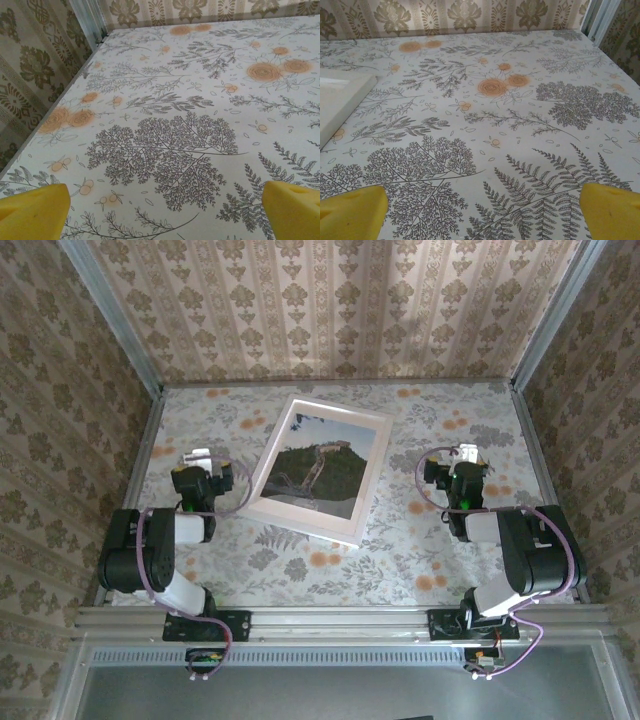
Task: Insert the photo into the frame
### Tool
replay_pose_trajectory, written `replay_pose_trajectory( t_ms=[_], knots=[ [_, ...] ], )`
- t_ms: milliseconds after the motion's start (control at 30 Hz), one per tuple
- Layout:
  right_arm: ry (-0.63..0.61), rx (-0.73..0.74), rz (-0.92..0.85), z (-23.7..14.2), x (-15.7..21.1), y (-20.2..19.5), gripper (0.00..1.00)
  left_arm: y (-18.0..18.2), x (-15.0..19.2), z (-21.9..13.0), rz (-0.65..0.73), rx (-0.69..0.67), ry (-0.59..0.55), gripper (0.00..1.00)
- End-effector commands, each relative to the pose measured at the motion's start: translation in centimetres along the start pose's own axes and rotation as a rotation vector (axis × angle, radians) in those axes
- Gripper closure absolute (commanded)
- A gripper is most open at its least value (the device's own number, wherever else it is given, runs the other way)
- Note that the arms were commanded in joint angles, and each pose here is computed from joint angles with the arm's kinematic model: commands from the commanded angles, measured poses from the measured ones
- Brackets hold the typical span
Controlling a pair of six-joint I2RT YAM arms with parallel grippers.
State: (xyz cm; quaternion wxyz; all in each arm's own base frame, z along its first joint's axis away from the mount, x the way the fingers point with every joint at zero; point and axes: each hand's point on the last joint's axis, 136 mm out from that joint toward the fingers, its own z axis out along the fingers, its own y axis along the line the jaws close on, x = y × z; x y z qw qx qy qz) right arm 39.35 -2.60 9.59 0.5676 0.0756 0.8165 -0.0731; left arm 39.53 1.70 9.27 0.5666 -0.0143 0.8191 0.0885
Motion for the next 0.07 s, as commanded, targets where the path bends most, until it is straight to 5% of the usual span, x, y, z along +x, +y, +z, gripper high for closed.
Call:
replay_pose_trajectory(
  t_ms=[0, 33],
  knots=[
    [-0.024, -0.025, 0.019, -0.06, -0.42, 0.35, 0.0, -0.27, -0.69, -0.1, 0.013, 0.014, -0.037, 0.0],
    [-0.024, -0.025, 0.019, -0.05, -0.42, 0.36, 0.0, -0.32, -0.59, -0.12, 0.013, 0.016, -0.034, 0.0]
  ],
)
